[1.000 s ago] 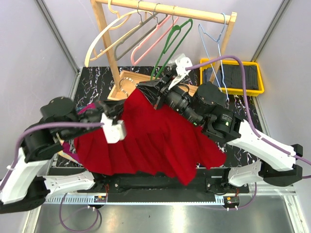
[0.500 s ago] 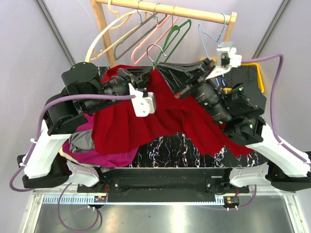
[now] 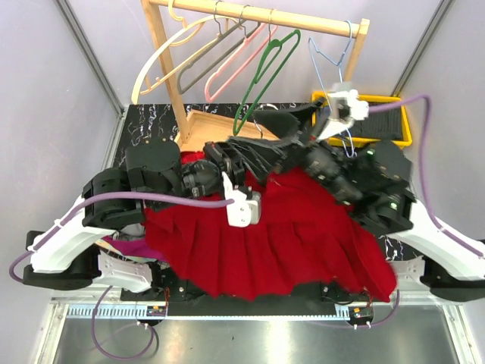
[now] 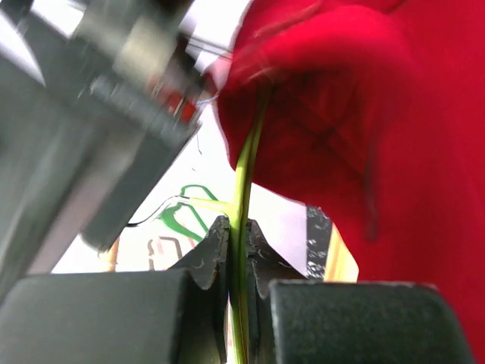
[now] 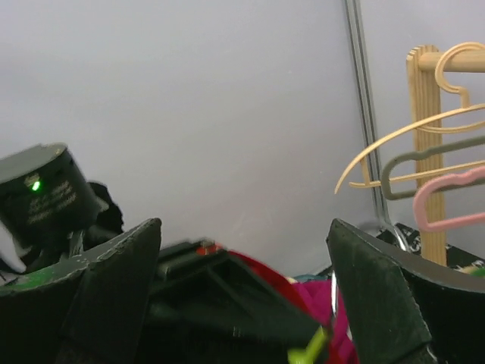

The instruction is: Remove the skirt from the hanger

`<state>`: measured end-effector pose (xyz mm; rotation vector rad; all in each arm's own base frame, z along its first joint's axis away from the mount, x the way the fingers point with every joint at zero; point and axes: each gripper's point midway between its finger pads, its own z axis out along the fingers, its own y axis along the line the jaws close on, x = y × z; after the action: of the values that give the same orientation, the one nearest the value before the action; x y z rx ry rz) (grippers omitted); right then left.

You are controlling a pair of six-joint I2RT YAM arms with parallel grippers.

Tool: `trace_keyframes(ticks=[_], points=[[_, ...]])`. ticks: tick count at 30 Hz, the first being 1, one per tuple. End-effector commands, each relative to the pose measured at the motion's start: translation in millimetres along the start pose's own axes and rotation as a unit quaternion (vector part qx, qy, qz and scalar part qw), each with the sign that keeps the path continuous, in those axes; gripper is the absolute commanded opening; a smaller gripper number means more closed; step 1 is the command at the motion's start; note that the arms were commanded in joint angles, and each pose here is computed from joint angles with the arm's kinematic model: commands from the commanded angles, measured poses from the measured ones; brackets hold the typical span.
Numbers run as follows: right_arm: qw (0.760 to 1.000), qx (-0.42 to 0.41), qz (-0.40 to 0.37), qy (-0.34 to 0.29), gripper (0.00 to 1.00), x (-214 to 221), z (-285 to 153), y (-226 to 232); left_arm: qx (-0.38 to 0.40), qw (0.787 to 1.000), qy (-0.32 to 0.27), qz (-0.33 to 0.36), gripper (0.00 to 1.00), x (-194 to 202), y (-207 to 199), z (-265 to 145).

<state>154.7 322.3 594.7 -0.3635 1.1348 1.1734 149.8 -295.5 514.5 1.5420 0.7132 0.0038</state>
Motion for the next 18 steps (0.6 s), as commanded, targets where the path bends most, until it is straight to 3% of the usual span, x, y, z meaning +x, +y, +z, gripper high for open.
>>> trace_keyframes(ticks=[1, 9, 18], points=[[0.993, 0.092, -0.062, -0.045, 1.0, -54, -45, -40, -0.228, 0.973, -0.02, -0.009, 0.0, -10, 129, -76], [0.988, 0.128, -0.05, -0.071, 1.0, -72, -94, -58, -0.254, 0.964, 0.062, 0.042, 0.0, 27, 126, -116], [0.98, 0.194, -0.039, -0.008, 1.0, -7, -129, -96, -0.286, 0.955, 0.065, 0.042, 0.0, 26, 141, -140]])
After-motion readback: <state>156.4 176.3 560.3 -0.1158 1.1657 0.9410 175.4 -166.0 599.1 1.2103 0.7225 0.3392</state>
